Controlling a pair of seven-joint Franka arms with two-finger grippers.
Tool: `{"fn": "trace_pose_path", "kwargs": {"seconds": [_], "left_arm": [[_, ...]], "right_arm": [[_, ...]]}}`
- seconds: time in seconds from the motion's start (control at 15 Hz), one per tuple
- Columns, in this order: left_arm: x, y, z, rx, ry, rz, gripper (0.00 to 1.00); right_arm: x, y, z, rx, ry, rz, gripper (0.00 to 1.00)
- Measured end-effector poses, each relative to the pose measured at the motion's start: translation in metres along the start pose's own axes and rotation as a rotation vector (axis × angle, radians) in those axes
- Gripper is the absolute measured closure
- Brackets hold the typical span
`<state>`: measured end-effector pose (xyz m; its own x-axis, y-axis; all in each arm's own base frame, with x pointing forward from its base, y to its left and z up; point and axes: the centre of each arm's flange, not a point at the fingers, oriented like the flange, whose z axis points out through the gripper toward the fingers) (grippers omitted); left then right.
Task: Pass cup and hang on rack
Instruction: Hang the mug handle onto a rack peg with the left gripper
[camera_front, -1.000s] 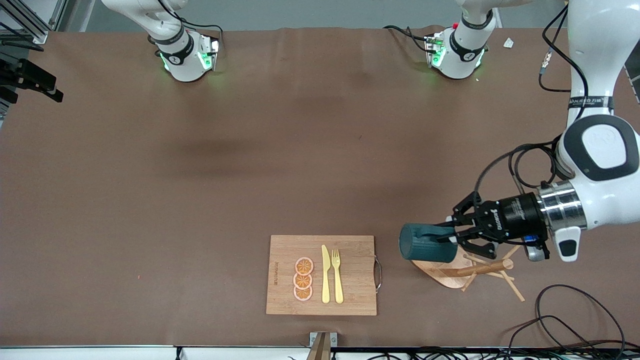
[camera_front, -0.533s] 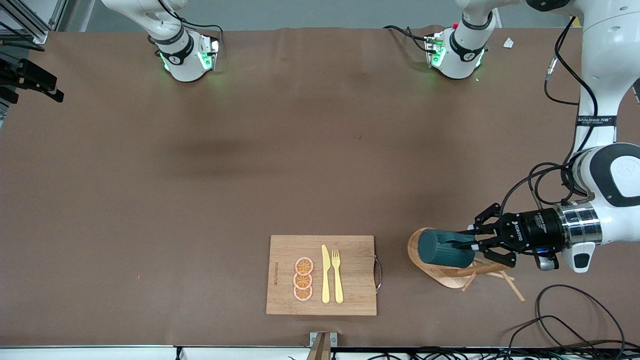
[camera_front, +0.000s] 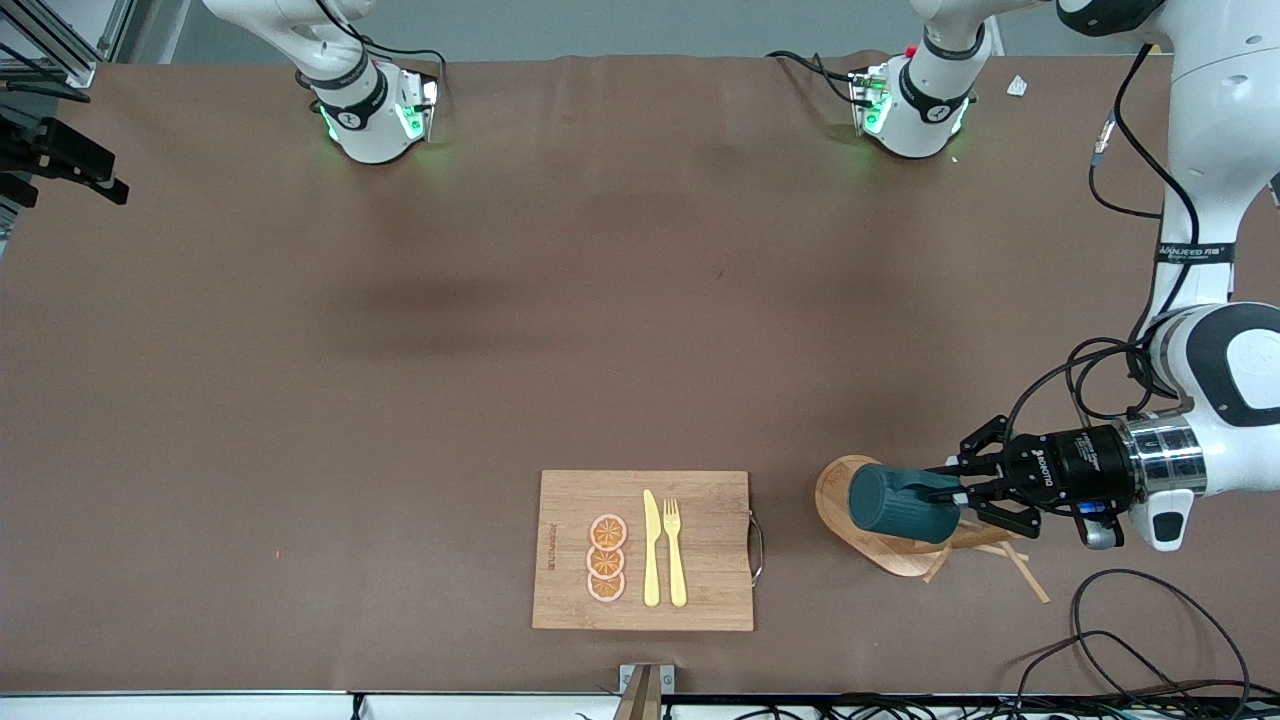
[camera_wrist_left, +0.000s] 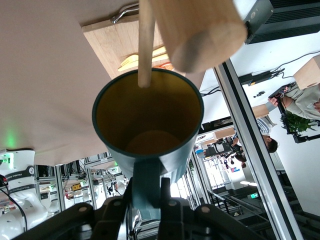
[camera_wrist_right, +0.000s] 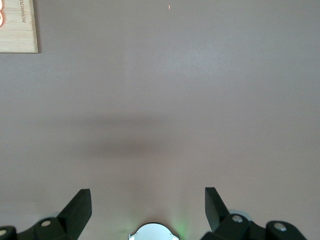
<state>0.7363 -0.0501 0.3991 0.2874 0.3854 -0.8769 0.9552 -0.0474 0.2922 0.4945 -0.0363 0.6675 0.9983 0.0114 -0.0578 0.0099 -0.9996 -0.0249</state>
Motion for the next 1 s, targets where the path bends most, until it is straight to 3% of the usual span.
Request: {"fn": "trace_pose_path", "kwargs": {"seconds": [1.0], "left_arm": [[0.043, -0.011, -0.023, -0.001, -0.013, 0.109, 0.79]], "right_arm": [[0.0, 0.0, 0.0, 0.0, 0.0, -0.003, 0.0]]}}
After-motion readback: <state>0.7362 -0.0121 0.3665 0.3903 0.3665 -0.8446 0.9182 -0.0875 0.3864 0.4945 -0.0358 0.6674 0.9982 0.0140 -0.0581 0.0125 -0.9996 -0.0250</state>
